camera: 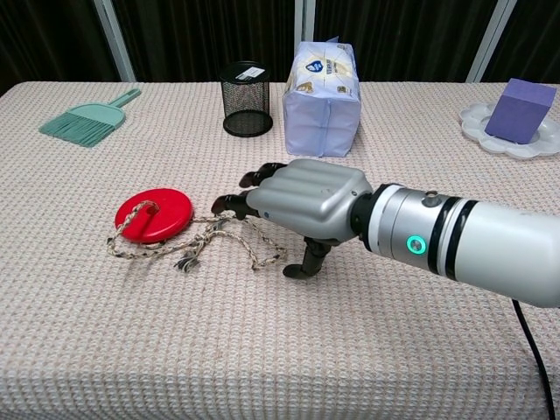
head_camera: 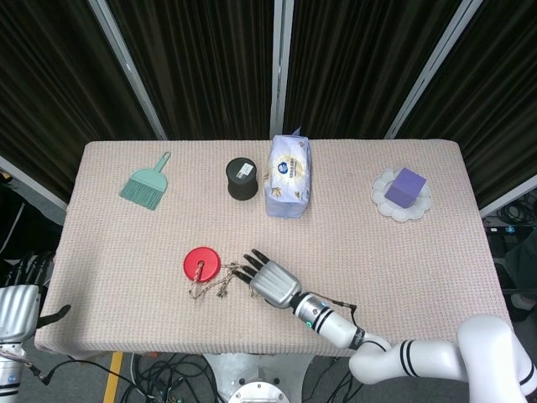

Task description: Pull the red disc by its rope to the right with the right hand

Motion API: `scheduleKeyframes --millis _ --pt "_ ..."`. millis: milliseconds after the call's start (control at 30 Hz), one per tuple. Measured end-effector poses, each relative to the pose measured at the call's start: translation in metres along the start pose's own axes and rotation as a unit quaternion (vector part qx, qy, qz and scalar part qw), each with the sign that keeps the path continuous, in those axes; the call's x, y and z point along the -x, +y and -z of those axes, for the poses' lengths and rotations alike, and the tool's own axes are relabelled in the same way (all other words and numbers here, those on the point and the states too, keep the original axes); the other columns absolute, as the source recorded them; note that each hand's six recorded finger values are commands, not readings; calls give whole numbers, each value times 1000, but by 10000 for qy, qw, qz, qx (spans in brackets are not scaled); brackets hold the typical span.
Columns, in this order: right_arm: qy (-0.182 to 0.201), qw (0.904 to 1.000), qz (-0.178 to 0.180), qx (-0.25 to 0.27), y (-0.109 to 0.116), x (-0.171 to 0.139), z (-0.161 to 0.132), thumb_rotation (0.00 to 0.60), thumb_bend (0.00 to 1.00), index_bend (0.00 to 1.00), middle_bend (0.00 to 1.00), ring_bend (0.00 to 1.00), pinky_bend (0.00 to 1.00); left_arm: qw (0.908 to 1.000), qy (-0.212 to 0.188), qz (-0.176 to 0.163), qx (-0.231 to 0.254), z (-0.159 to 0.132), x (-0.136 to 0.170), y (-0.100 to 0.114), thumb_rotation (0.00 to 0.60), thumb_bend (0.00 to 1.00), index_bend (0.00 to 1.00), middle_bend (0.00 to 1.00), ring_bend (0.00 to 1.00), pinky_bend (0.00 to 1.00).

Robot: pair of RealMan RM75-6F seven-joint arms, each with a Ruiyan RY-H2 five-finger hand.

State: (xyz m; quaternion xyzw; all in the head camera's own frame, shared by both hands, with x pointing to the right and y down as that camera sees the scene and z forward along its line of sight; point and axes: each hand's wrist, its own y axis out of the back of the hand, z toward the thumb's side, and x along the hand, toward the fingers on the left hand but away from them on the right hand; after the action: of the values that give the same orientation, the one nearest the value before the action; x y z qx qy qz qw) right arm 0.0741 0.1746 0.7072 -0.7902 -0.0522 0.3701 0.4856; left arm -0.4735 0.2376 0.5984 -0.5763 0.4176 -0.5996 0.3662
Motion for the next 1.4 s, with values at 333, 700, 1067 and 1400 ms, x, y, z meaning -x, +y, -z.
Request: scheduleKeyframes --millis 333,700,1067,1400 --pt "-37 9999 129 -93 -4 3 0 600 249 339 378 21 0 10000 32 26 -4 3 1 -2 600 0 87 100 45 141" --pt "-68 9997 183 -114 -8 4 3 600 269 480 482 89 0 10000 97 5 -11 5 1 -2 600 0 87 100 45 142" --pt "-106 9995 282 -109 -8 4 4 600 299 576 550 135 0 9999 139 7 10 7 0 -2 600 0 87 100 45 142" --pt "-96 9992 369 -108 -10 3 5 600 315 640 599 172 0 9999 158 46 14 8 1 -4 600 0 87 100 45 142"
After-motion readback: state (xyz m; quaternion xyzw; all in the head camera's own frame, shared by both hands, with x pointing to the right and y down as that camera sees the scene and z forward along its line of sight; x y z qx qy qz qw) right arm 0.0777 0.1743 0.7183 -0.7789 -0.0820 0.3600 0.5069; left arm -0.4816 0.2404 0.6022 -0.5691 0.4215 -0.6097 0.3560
